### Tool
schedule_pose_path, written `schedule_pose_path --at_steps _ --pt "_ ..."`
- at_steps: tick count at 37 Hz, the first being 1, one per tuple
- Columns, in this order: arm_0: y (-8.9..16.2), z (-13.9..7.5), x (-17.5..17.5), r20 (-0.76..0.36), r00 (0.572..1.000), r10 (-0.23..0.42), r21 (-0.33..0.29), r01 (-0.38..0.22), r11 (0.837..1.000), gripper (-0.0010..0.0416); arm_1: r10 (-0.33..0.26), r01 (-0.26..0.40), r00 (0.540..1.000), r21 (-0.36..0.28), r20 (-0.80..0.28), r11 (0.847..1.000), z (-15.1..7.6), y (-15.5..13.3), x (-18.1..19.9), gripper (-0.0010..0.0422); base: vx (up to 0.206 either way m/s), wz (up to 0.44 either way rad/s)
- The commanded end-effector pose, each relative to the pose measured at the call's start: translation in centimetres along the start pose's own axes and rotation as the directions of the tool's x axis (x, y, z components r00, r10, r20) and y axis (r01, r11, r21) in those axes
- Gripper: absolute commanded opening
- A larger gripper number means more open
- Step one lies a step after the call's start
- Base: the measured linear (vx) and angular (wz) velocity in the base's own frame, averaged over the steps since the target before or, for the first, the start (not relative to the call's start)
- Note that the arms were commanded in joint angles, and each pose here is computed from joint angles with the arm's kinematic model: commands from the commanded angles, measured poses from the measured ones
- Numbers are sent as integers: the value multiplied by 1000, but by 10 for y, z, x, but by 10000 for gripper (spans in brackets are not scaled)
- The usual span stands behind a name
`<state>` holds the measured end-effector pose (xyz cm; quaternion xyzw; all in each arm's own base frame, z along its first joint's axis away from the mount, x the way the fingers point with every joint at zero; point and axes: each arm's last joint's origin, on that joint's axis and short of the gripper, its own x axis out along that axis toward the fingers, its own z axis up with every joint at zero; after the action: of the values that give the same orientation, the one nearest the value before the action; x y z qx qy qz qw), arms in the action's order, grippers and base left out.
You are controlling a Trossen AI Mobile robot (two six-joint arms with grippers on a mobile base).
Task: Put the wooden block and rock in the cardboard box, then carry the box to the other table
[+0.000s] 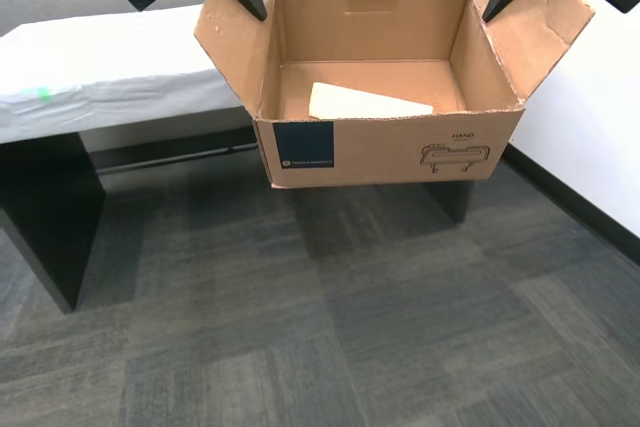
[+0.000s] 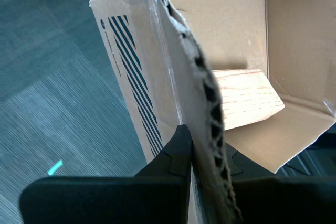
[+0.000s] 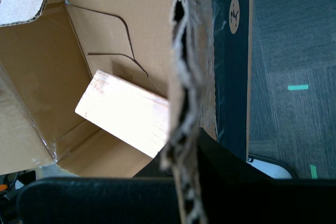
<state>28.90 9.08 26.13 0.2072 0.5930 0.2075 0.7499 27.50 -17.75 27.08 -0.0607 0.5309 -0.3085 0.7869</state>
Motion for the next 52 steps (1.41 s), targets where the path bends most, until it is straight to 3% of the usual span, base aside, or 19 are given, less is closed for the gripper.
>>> schedule_pose_path --at_steps 1,10,29,41,47,52 --pt "1 0 0 -2 1000 21 12 -21 1000 -1 -25 25 1000 15 -4 1000 0 -1 0 -1 192 110" --pt "2 1 0 5 1000 24 2 -24 1000 -1 -30 30 999 19 13 999 3 -2 2 -1 190 71" --pt "2 0 0 1 1000 20 -32 -20 999 -1 -31 33 999 -115 17 993 3 -2 2 -1 195 51" --pt "2 1 0 3 1000 22 -53 -21 998 -1 -26 28 999 -124 21 992 3 -2 2 -1 194 71" --pt "2 2 0 12 1000 25 -65 -24 998 -1 29 -24 999 -136 40 990 4 0 2 -1 182 18" --pt "3 2 0 12 1000 26 -65 -25 998 -1 32 -27 999 -114 44 993 4 0 2 -1 179 5"
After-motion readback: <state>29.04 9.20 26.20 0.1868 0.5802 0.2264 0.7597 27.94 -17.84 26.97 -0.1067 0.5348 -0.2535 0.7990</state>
